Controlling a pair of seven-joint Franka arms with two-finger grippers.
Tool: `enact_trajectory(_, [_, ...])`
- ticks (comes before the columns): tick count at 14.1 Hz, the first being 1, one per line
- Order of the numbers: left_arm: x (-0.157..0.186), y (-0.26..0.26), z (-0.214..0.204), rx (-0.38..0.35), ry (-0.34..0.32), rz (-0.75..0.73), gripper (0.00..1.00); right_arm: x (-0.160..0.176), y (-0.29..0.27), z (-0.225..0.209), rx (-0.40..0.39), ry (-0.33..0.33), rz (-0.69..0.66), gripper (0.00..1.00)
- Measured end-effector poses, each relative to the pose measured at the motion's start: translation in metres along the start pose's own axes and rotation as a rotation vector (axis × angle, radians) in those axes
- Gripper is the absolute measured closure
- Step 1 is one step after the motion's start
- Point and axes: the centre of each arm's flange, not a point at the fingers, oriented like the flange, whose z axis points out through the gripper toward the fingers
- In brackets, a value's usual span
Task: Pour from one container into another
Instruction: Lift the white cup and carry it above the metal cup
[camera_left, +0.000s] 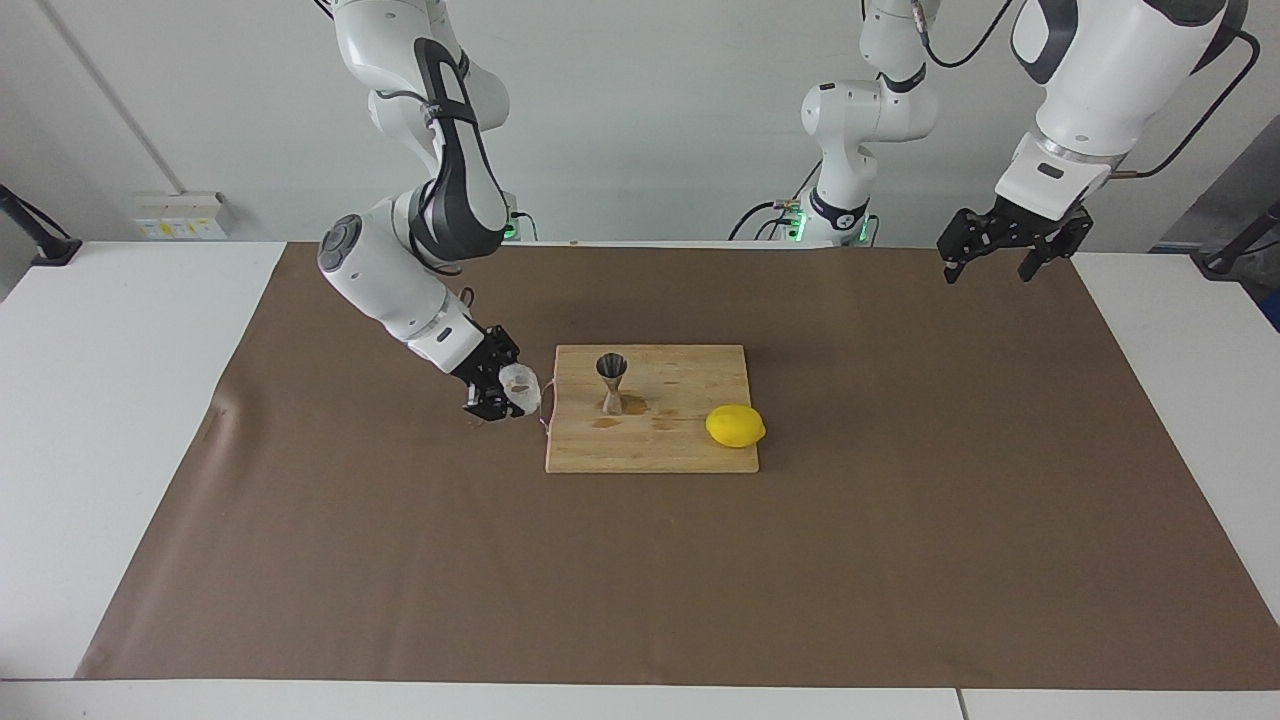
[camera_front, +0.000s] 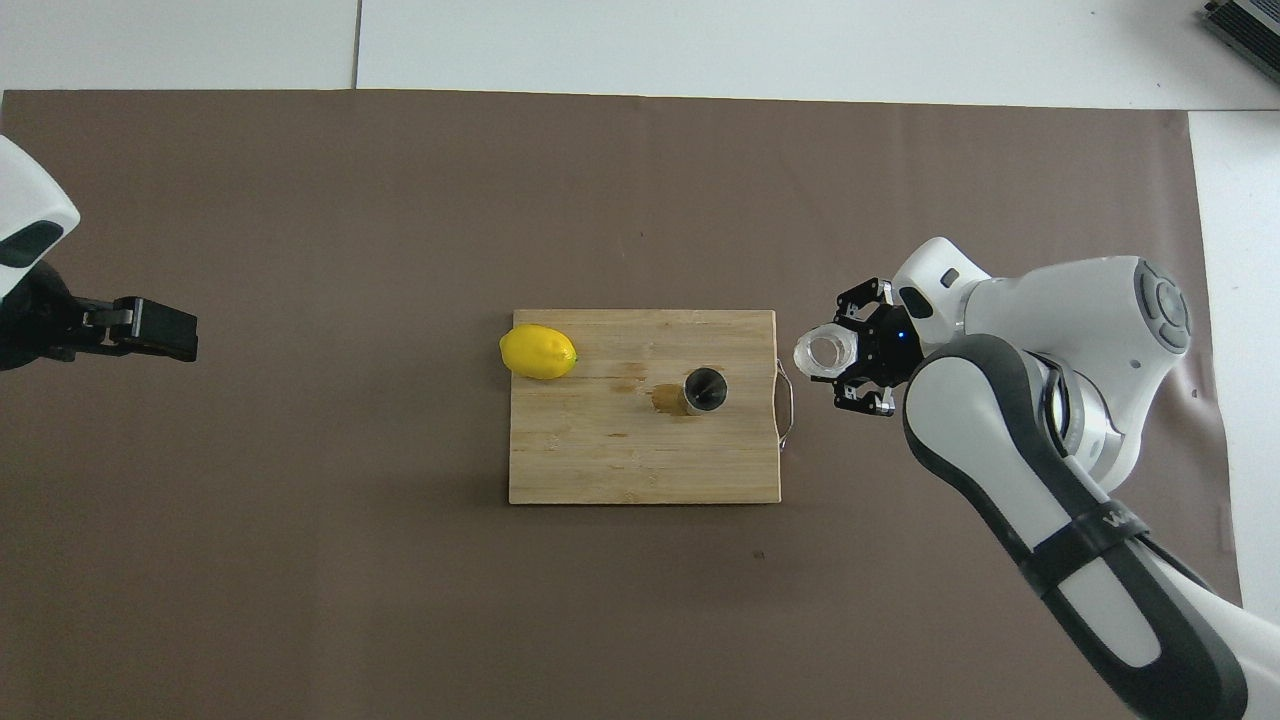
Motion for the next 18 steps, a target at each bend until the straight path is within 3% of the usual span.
enact_trajectory(3, [0.000, 0.000, 0.000, 0.000, 0.000, -0.001, 0.00, 0.034, -0.001, -0.001, -0.008, -0.046, -0.018, 0.48])
enact_trajectory(10, [0.000, -0.001, 0.000, 0.000, 0.000, -0.002, 0.00, 0.076, -0.012, 0.005, -0.024, -0.195, -0.105, 0.48])
enact_trajectory(18, [0.000, -0.009, 0.000, -0.001, 0.000, -0.017, 0.00, 0.107, -0.028, 0.018, -0.041, -0.377, -0.322, 0.48])
